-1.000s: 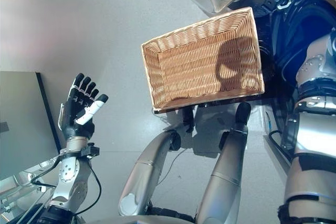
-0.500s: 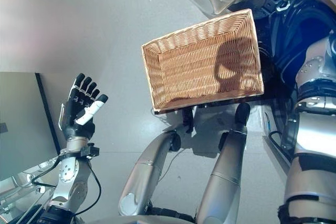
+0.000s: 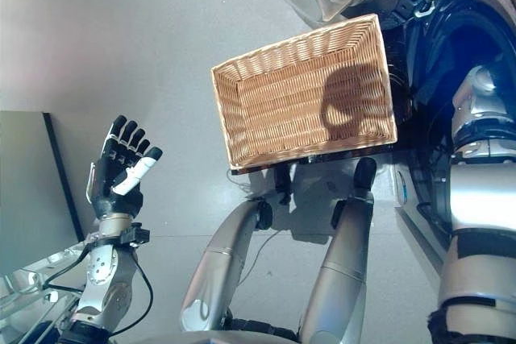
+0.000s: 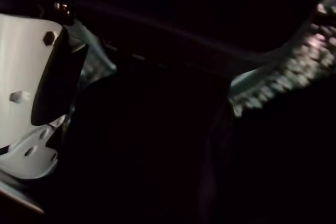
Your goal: Pick up the clothes and place them into the washing machine
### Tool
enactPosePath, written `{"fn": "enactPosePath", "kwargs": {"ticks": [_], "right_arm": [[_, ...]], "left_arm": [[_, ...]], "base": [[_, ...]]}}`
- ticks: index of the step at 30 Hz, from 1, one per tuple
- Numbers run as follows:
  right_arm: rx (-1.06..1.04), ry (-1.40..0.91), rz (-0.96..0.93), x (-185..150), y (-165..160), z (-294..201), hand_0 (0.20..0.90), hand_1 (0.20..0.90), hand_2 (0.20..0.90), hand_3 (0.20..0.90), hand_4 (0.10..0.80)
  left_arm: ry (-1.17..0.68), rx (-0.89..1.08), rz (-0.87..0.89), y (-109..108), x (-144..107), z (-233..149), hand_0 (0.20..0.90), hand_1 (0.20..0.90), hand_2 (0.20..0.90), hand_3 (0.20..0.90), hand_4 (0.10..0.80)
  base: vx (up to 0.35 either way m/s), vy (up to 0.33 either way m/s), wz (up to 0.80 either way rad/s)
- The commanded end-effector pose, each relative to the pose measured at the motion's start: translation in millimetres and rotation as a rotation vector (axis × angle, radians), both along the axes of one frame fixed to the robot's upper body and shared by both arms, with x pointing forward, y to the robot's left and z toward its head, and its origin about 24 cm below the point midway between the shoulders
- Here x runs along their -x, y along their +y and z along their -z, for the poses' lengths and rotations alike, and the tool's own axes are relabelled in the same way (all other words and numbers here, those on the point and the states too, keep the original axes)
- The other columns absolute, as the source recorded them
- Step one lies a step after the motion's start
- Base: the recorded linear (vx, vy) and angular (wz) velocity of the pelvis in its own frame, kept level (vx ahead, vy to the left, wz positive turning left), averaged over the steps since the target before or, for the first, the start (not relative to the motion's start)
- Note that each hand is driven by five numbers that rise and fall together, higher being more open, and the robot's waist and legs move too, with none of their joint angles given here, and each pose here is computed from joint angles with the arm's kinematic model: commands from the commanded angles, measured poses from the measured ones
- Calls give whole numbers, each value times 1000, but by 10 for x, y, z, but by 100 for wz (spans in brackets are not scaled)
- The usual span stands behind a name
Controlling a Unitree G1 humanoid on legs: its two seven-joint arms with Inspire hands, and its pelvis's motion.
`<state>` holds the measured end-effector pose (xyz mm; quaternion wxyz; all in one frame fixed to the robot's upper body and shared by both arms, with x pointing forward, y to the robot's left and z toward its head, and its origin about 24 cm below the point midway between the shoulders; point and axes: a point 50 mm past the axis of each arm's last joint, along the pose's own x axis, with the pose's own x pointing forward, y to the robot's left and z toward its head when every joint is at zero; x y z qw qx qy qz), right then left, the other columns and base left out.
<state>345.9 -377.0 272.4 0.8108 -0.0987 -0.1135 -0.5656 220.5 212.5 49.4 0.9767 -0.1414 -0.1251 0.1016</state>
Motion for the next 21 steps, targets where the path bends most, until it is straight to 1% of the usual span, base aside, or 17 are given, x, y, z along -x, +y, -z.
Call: {"fn": "enactPosePath", "kwargs": {"ticks": [1,2,4,6,9,13,21], "right_arm": [[416,138,107,185,-98,-621,900,900,900,900,800],[418,138,107,183,-93,-630,900,900,900,900,800],[493,230,151,180,-98,-610,900,900,900,900,800],[664,404,202,136,-66,-524,900,900,900,900,800],[729,487,237,126,-69,-470,900,900,900,900,800],[752,556,243,119,-87,-412,900,900,900,900,800],[742,504,123,-70,147,-309,900,900,900,900,800]], "left_arm": [[-63,-79,-105,315,206,-151,900,900,900,900,800],[-63,-77,-106,313,207,-150,900,900,900,900,800],[-58,-89,-107,331,227,-149,900,900,900,900,800],[-52,-100,-123,375,233,-155,900,900,900,900,800],[-63,-114,-139,410,226,-190,900,900,900,900,800],[-72,-122,-145,425,209,-217,900,900,900,900,800],[-68,-113,-173,452,175,-197,900,900,900,900,800]], "base": [[-29,-6,7],[0,0,0],[0,0,0],[0,0,0],[0,0,0],[0,0,0],[-2,5,1]]}}
